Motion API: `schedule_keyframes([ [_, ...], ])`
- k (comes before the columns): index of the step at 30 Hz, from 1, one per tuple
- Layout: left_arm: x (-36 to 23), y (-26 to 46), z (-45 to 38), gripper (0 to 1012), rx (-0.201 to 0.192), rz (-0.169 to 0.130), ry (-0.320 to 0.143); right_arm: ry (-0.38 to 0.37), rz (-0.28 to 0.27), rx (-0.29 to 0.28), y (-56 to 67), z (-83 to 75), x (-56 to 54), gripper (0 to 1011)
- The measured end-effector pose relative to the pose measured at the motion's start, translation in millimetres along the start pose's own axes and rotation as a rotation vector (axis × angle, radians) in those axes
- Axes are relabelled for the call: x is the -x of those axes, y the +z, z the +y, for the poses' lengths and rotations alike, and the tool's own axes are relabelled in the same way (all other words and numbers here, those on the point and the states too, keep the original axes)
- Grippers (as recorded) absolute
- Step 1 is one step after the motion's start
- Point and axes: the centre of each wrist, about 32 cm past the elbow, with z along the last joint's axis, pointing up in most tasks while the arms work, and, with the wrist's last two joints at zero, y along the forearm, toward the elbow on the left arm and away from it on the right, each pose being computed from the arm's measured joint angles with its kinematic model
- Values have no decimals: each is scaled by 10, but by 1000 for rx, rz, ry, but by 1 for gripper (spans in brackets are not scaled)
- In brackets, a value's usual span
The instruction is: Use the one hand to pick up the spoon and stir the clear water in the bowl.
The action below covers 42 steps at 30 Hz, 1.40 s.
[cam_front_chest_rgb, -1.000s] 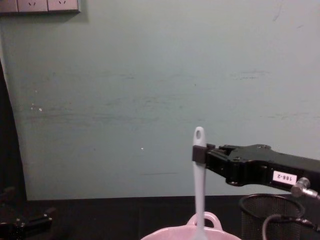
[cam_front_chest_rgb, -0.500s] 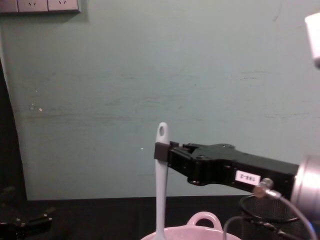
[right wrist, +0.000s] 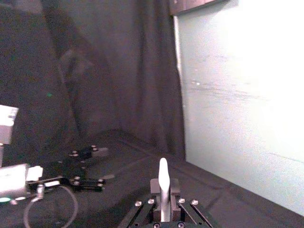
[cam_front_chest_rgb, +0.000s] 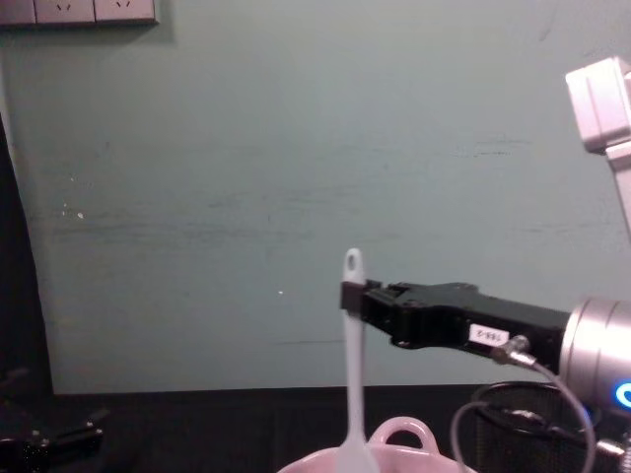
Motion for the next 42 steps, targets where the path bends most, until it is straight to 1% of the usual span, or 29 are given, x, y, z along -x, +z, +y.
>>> schedule_keyframes([
  [2, 0, 0, 0, 1005, 0, 0, 0, -15, -10, 1, 20, -25, -26, 117],
  [5, 0, 0, 0, 1005, 0, 0, 0, -47, -32, -1, 72, -117, -68, 117],
  [9, 0, 0, 0, 1005, 0, 0, 0, -59, -47, -2, 115, -197, -78, 117],
  [10, 0, 0, 0, 1005, 0, 0, 0, -62, -53, 1, 127, -241, -75, 117],
  [13, 0, 0, 0, 1005, 0, 0, 0, -60, -59, 3, 141, -294, -54, 117],
  [18, 0, 0, 0, 1005, 0, 0, 0, -33, -56, 8, 125, -361, 56, 117],
  [19, 0, 0, 0, 1005, 0, 0, 0, -20, -53, 9, 114, -365, 96, 117],
  [21, 0, 0, 0, 1005, 0, 0, 0, -5, -50, 8, 107, -363, 142, 117],
  [22, 0, 0, 0, 1005, 0, 0, 0, 9, -47, 7, 100, -357, 182, 117],
  [23, 0, 0, 0, 1005, 0, 0, 0, 9, -47, 7, 100, -357, 182, 117],
  [25, -1, 0, 0, 1005, 0, 0, 0, 42, -38, 1, 88, -324, 275, 116],
  [29, 0, 0, 0, 1005, 0, 0, 0, 73, -30, -7, 82, -264, 353, 117],
  [30, 0, 0, 0, 1005, 0, 0, 0, 73, -30, -7, 82, -264, 353, 117],
  [32, 0, 0, 0, 1005, 0, 0, 0, 85, -27, -12, 87, -206, 371, 117],
  [36, 0, 0, 0, 1005, 0, 0, 0, 88, -21, -18, 84, -126, 363, 117],
  [39, 0, 0, 0, 1005, 0, 0, 0, 85, -11, -25, 71, -58, 334, 117],
  [40, 0, 0, 0, 1005, 0, 0, 0, 85, -11, -25, 71, -58, 334, 117],
  [42, 0, 0, 0, 1005, 0, 0, 0, 76, -1, -28, 54, 1, 295, 117],
])
